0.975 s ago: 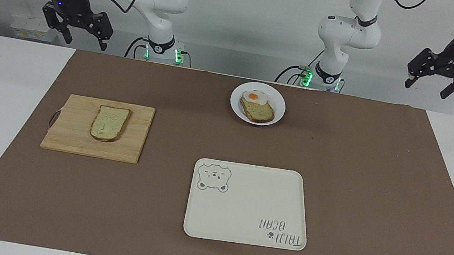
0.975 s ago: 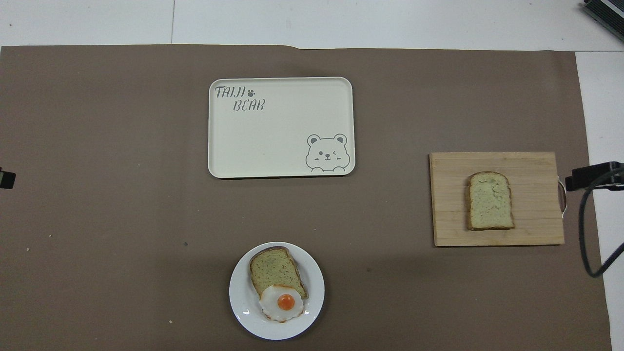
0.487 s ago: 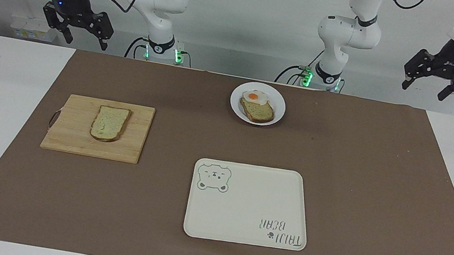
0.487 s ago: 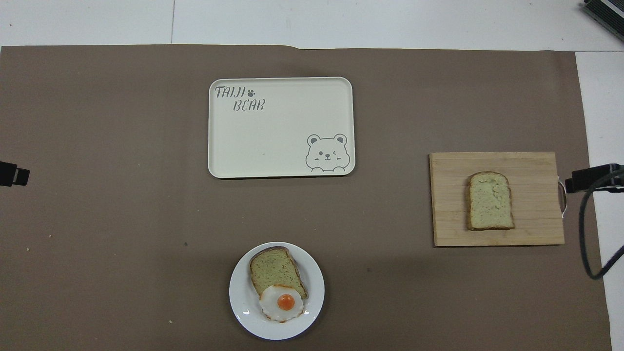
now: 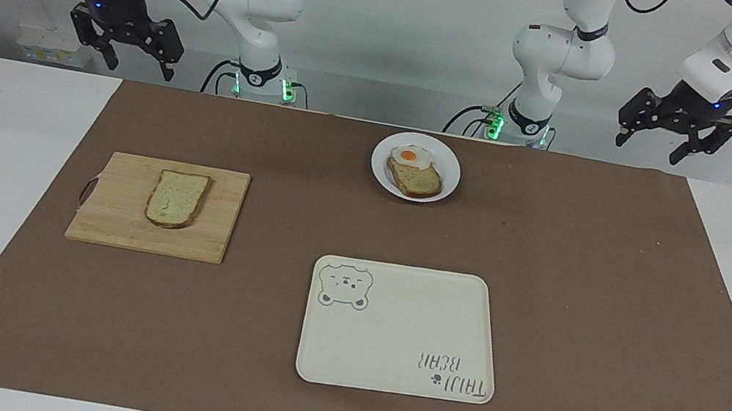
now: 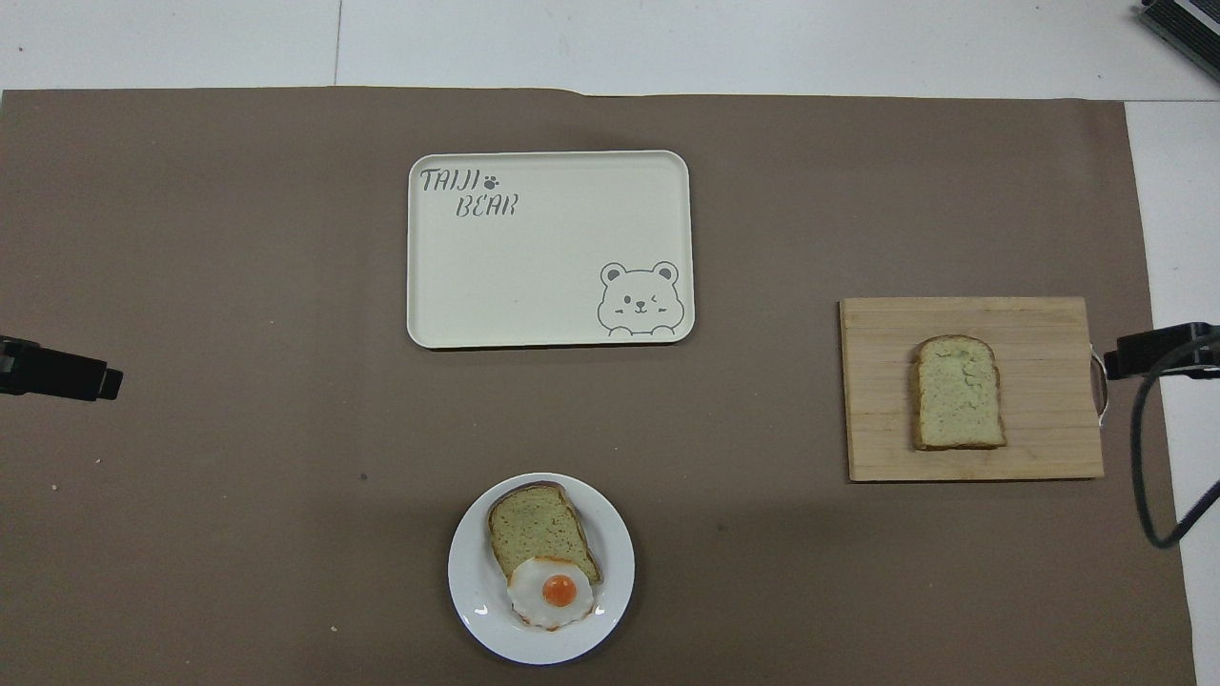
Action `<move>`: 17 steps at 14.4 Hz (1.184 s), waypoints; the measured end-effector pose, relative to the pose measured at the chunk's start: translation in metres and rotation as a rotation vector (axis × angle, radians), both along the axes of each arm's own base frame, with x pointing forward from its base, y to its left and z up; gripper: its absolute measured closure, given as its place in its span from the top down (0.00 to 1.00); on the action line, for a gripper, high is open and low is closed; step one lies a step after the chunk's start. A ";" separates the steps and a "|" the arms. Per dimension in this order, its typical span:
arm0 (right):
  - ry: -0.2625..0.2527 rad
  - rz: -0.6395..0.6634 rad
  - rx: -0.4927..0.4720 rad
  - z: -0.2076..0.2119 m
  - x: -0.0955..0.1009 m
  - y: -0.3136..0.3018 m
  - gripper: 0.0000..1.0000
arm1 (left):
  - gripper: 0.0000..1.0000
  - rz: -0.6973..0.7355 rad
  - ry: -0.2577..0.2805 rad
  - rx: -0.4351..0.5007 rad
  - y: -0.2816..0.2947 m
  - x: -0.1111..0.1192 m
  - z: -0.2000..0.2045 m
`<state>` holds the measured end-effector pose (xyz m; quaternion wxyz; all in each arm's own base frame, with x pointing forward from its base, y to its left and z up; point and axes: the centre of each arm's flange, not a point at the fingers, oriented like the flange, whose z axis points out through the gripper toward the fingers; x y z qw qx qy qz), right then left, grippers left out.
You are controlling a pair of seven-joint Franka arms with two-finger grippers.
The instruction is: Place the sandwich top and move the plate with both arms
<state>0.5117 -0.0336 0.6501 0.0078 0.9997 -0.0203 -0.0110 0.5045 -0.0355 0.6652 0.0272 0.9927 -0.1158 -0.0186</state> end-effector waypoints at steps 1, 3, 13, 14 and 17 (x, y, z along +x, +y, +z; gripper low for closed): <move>0.000 0.000 0.000 0.000 0.000 0.000 1.00 | 1.00 0.000 -0.001 0.000 0.000 0.000 -0.001; 0.001 0.000 0.000 0.000 0.000 0.000 1.00 | 1.00 -0.001 -0.001 0.000 0.000 0.000 -0.001; -0.007 0.002 0.005 -0.029 0.006 0.001 1.00 | 1.00 0.016 -0.011 0.002 0.005 0.004 0.003; -0.017 0.003 0.007 -0.035 0.010 0.001 1.00 | 1.00 0.018 -0.011 0.003 0.006 0.008 0.004; -0.026 0.003 0.023 -0.057 0.021 0.003 1.00 | 1.00 0.018 0.005 0.013 0.003 0.024 0.006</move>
